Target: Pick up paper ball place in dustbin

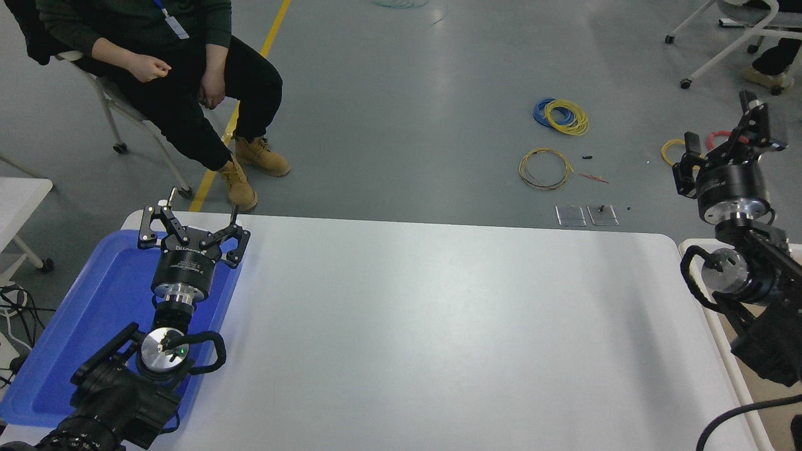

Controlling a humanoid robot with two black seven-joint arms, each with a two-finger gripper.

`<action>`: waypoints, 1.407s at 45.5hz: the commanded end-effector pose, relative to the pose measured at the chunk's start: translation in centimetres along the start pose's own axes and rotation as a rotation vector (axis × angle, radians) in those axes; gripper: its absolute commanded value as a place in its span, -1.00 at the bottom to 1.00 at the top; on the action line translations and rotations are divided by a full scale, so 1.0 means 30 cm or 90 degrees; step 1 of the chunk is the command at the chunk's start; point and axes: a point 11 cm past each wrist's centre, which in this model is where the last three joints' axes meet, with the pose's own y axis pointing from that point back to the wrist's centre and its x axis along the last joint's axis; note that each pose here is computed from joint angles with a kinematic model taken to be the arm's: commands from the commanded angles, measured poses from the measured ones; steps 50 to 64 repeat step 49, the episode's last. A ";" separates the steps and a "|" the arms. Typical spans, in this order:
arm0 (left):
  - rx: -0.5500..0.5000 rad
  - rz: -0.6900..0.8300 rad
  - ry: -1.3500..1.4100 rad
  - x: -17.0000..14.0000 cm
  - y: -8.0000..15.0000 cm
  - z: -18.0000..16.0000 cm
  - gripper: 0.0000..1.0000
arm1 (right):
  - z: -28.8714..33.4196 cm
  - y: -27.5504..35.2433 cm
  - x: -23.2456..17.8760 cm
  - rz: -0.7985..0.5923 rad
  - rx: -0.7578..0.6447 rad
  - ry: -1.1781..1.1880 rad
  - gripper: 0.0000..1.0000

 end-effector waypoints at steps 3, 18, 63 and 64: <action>0.000 0.000 0.000 -0.001 -0.001 0.000 1.00 | 0.181 0.137 -0.004 0.015 -0.060 -0.038 1.00; 0.000 -0.001 0.001 -0.002 -0.001 -0.002 1.00 | 0.272 0.230 0.024 0.017 -0.104 -0.049 1.00; 0.001 0.000 0.000 -0.001 -0.001 0.000 1.00 | 0.266 0.210 -0.022 -0.011 -0.099 -0.059 1.00; 0.001 0.000 0.000 -0.001 -0.001 0.000 1.00 | 0.266 0.210 -0.022 -0.011 -0.099 -0.059 1.00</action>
